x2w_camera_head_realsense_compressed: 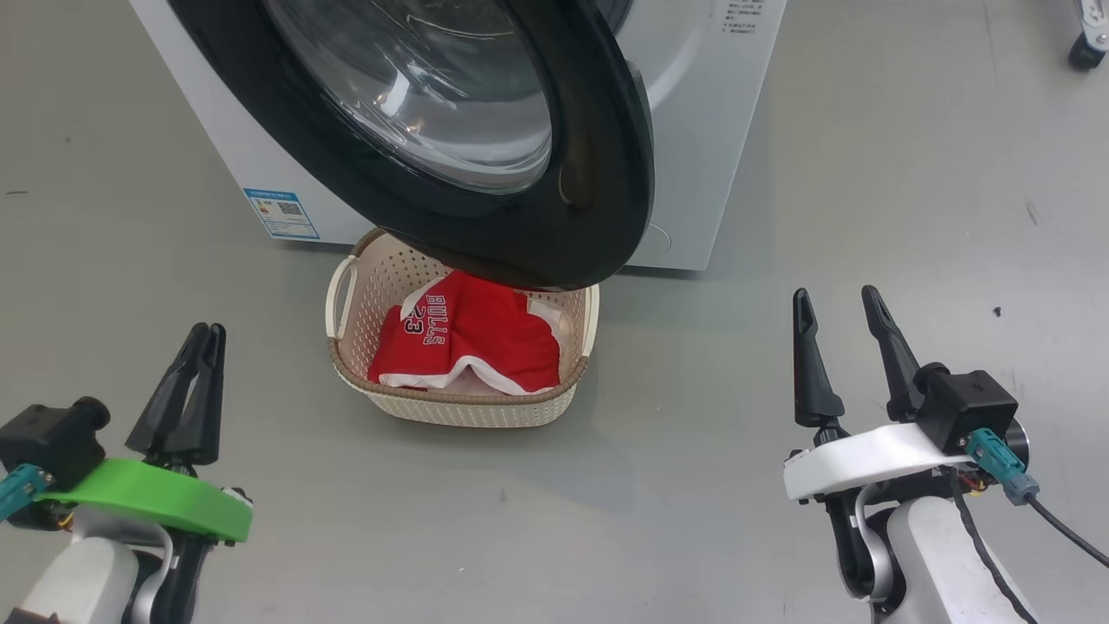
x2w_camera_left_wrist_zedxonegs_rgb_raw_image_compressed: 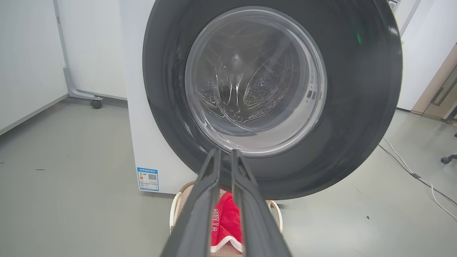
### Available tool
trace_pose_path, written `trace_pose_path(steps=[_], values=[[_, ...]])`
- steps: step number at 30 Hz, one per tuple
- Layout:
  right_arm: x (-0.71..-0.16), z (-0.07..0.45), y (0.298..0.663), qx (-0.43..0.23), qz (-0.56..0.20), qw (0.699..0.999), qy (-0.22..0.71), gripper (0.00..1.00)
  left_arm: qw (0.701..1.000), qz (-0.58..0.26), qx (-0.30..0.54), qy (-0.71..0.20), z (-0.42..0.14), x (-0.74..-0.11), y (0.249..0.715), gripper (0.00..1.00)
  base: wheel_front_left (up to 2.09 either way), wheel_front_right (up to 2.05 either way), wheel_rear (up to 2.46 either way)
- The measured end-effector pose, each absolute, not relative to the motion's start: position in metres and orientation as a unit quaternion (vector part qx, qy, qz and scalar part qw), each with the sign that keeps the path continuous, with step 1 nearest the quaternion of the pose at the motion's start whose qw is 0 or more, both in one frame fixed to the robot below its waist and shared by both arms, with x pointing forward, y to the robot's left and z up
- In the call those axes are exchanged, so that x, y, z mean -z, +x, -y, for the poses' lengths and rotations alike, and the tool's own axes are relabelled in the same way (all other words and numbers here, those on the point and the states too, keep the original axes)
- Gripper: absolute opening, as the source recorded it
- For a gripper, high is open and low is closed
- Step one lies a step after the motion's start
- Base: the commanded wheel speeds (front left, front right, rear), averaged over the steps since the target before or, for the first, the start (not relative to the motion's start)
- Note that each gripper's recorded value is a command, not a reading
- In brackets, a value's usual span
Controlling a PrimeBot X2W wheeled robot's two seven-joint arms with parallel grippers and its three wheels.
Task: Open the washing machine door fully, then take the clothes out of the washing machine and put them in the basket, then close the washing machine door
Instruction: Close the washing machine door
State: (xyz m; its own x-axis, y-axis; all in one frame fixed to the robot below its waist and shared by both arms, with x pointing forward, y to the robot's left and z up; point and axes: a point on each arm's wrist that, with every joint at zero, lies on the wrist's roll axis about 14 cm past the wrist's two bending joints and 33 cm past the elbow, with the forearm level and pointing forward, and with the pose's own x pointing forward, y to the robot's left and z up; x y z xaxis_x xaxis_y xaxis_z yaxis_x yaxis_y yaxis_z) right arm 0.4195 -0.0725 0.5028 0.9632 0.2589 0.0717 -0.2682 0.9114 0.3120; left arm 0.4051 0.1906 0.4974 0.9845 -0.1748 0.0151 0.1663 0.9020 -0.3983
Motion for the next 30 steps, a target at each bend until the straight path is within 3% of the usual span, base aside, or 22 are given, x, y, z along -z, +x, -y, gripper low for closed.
trace_pose_path(steps=[7, 30], values=[[-0.505, 0.075, 0.418, -0.134, 0.018, 0.978, 0.162, 1.0, 0.978, 0.002, 0.107, -0.177, -0.176, -0.505, 0.401, 1.0, 0.0, 0.0, 0.0], [-0.505, 0.074, 0.407, -0.14, 0.015, 0.977, 0.16, 1.0, 0.98, 0.034, 0.062, -0.188, -0.184, -0.515, 0.387, 1.0, 0.0, 0.0, 0.0]])
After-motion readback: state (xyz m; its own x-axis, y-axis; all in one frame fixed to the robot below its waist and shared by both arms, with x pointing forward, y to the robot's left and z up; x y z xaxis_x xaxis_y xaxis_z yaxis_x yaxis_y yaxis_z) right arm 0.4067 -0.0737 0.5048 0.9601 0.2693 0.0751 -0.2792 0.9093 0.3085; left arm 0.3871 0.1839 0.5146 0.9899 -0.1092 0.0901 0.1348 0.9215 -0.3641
